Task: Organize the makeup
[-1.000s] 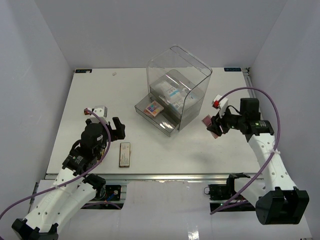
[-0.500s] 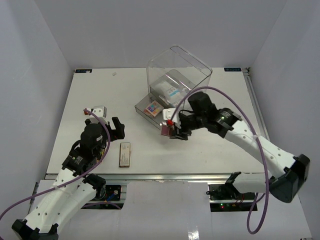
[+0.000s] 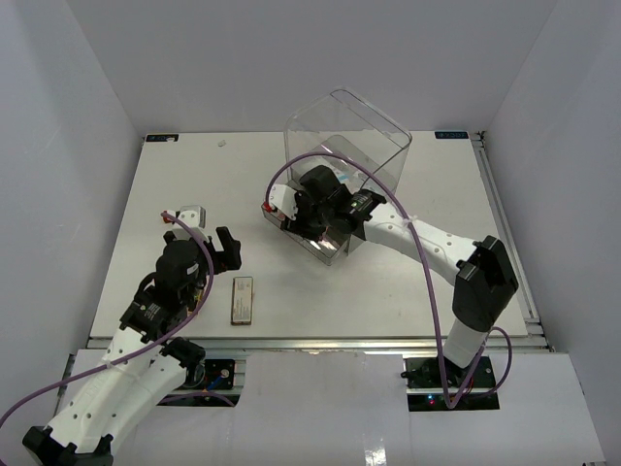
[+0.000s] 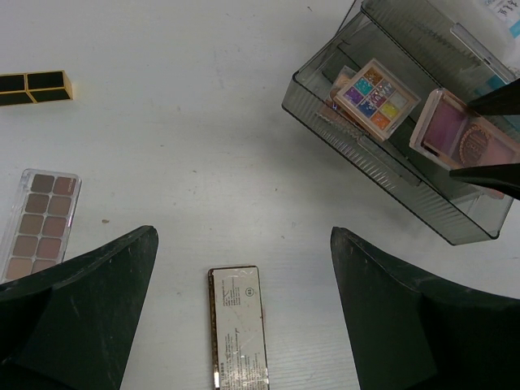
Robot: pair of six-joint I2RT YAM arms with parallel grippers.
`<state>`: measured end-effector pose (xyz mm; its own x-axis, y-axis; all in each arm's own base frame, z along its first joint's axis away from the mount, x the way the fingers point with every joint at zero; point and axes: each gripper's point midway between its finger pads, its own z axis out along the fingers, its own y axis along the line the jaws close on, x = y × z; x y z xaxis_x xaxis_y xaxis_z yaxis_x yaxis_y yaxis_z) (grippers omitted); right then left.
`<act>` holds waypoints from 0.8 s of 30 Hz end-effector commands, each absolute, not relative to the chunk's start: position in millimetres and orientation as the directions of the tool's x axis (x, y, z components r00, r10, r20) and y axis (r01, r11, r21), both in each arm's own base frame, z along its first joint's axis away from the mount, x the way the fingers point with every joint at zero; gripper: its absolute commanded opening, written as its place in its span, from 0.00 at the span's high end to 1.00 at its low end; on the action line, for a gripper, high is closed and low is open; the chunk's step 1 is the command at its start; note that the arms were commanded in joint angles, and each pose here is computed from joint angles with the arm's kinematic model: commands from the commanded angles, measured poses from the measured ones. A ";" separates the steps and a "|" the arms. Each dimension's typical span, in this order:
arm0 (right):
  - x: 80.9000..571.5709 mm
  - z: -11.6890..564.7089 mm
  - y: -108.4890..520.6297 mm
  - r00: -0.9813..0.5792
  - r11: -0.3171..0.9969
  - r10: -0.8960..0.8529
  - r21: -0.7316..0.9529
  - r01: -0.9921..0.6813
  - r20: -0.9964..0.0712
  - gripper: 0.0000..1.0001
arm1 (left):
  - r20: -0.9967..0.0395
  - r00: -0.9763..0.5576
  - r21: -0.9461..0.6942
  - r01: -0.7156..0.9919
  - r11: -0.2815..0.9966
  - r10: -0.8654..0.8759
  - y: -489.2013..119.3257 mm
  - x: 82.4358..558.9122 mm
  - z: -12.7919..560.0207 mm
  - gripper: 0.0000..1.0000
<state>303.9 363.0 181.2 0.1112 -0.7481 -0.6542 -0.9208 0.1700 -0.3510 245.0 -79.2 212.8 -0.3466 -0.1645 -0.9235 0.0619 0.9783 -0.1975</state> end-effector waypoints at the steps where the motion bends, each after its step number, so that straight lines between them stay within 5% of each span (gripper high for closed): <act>1: 339.8 201.4 354.1 0.077 0.309 -0.725 -0.423 -0.852 -0.685 0.74 | -0.926 -0.336 -0.202 0.057 0.978 -0.172 -77.8 246.0 214.9 0.02; 14: 332.1 162.3 341.6 0.013 0.317 -0.753 -0.379 -0.869 -0.658 0.26 | -0.927 -0.332 -0.206 0.061 0.977 -0.174 -78.1 245.3 215.8 0.02; 24: 302.9 206.9 342.3 0.078 0.252 -0.688 -0.338 -0.907 -0.721 0.20 | -0.924 -0.341 -0.210 0.075 0.975 -0.173 -81.9 245.9 213.7 0.02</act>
